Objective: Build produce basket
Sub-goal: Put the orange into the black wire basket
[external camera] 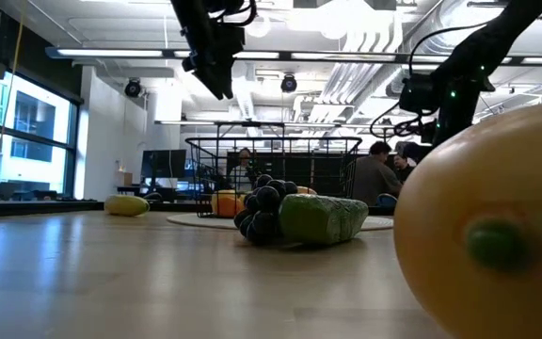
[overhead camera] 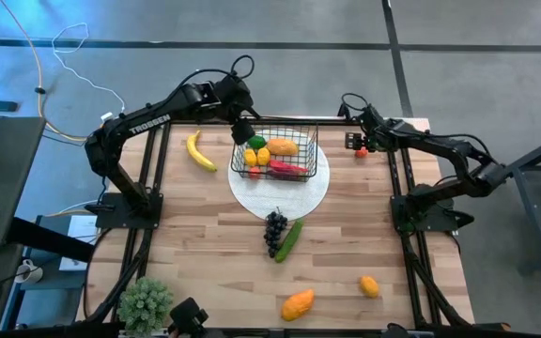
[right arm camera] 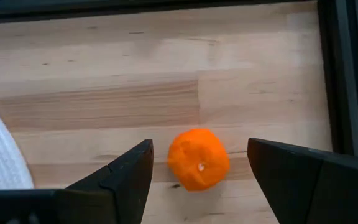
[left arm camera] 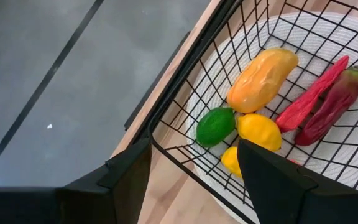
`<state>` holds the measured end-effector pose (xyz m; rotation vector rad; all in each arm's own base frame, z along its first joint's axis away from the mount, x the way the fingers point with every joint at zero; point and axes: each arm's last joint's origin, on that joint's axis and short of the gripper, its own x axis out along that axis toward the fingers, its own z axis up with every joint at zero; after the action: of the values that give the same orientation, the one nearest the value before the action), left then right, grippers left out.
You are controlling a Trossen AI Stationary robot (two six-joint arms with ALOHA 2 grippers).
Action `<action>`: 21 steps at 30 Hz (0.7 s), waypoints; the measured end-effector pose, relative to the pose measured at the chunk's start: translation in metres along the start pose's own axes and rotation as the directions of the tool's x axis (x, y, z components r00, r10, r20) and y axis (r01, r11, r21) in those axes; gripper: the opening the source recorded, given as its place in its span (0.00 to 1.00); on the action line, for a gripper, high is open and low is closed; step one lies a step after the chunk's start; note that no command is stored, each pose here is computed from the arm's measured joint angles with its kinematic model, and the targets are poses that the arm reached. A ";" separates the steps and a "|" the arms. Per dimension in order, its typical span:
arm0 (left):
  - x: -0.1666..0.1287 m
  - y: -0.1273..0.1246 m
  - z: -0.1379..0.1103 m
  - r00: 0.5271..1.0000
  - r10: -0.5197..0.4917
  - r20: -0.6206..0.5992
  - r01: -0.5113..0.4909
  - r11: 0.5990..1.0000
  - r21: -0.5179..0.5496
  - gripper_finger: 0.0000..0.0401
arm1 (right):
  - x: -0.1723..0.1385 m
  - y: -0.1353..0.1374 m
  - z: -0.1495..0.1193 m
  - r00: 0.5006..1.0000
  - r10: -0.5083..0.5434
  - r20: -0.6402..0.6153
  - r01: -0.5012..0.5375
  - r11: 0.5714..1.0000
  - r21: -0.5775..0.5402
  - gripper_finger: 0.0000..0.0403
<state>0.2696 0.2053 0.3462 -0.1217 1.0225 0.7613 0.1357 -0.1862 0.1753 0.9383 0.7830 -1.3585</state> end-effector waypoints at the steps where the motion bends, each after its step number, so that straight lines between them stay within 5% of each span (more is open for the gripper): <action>1: 0.000 0.000 0.000 1.000 0.000 0.000 0.000 1.000 0.000 0.57 | 0.001 -0.001 -0.001 1.000 -0.002 0.002 0.002 1.000 0.000 0.60; 21: 0.000 0.000 0.000 1.000 0.000 0.002 0.000 1.000 0.000 0.57 | 0.024 0.006 -0.012 0.998 -0.064 -0.028 0.065 0.998 0.020 0.57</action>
<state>0.2697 0.2054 0.3464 -0.1214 1.0204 0.7614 0.1444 -0.1863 0.1488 0.9573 0.8275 -1.4145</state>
